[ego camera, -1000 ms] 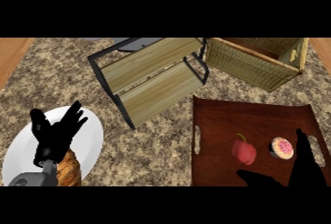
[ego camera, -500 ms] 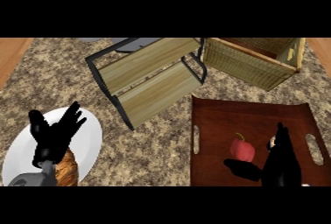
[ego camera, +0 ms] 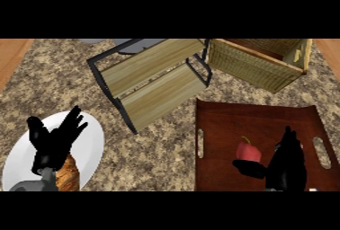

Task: Pick the bell pepper from the tray and place it in the tiered shelf

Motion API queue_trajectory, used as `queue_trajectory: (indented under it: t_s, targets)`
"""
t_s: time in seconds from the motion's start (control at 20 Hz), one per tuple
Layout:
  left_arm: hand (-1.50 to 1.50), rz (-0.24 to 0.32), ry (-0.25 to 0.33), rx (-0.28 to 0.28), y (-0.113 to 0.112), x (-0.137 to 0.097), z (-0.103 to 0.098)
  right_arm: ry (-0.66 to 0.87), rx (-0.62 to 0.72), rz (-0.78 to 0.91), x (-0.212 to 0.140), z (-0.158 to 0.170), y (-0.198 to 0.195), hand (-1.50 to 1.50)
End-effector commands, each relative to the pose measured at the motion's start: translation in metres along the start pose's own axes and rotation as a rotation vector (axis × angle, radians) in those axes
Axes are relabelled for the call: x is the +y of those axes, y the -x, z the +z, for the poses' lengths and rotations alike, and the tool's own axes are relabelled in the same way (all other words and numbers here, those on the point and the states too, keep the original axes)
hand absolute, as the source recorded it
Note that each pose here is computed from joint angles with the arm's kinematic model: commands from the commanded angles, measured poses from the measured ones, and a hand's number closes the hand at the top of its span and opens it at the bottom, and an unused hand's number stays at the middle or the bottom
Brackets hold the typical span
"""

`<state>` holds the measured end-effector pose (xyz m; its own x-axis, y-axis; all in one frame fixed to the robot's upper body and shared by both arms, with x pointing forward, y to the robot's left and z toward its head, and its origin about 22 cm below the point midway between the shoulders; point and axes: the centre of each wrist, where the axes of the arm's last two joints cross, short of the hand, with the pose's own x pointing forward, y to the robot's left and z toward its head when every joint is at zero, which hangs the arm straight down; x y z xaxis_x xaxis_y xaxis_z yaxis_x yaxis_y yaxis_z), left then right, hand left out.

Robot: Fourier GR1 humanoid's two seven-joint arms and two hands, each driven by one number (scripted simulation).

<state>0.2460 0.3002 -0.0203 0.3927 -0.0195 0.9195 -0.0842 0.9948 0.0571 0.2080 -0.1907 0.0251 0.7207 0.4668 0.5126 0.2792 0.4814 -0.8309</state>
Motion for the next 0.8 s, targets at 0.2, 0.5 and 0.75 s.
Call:
queue_trajectory:
  t_s: [0.2, 0.5, 0.75]
  targets:
    - [0.00, 0.013, 0.006, 0.062, 0.008, -0.019, -0.005, 0.004, 0.062, -0.017, 0.015, -0.016, -0.005, -1.50]
    - [0.00, -0.006, 0.019, 0.050, 0.017, -0.018, -0.001, -0.233, -0.056, 0.293, 0.043, -0.004, 0.008, 1.50]
    - [0.00, -0.002, -0.007, 0.042, 0.002, 0.001, -0.002, -0.173, -0.097, 0.058, 0.039, -0.012, -0.008, 1.50]
